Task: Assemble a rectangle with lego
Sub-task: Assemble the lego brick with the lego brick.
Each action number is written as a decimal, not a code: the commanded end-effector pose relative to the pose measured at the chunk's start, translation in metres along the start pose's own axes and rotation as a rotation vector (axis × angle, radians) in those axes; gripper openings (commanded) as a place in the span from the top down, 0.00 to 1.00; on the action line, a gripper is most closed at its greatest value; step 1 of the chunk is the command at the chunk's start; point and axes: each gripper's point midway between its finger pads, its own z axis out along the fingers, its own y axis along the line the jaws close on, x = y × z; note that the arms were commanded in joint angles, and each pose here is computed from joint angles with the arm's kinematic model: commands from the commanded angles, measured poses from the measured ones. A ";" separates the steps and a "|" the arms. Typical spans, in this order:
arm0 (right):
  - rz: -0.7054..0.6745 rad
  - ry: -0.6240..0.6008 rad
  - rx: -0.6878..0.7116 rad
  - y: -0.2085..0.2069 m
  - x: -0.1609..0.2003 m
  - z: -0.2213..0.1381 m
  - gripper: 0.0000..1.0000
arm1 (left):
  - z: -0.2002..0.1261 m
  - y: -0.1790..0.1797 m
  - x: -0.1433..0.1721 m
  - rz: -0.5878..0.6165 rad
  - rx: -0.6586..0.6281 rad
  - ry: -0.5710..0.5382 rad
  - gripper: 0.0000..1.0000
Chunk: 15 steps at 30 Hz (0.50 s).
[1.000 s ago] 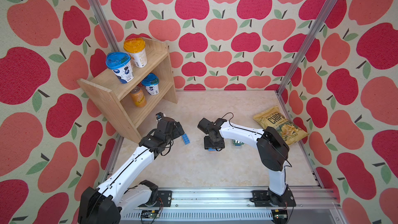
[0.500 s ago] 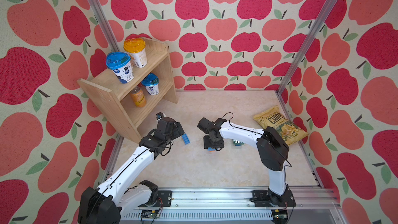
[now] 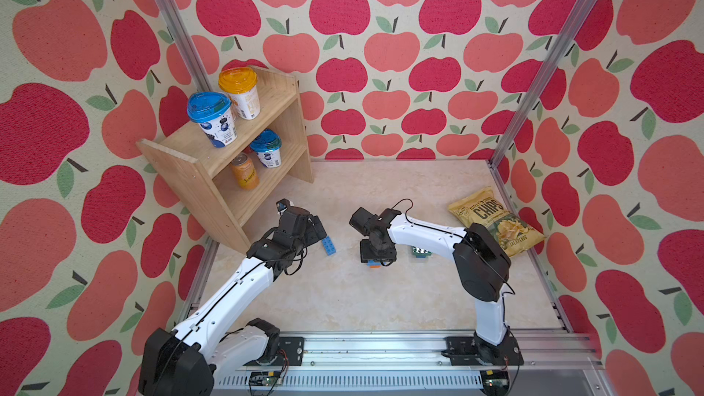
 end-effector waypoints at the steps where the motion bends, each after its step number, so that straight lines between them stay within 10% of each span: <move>1: -0.009 0.053 0.062 -0.009 0.011 0.017 0.39 | -0.004 -0.005 -0.007 0.013 0.002 -0.016 0.03; 15: -0.003 0.120 0.090 -0.008 0.032 0.036 0.50 | -0.004 -0.005 -0.007 0.012 0.002 -0.017 0.03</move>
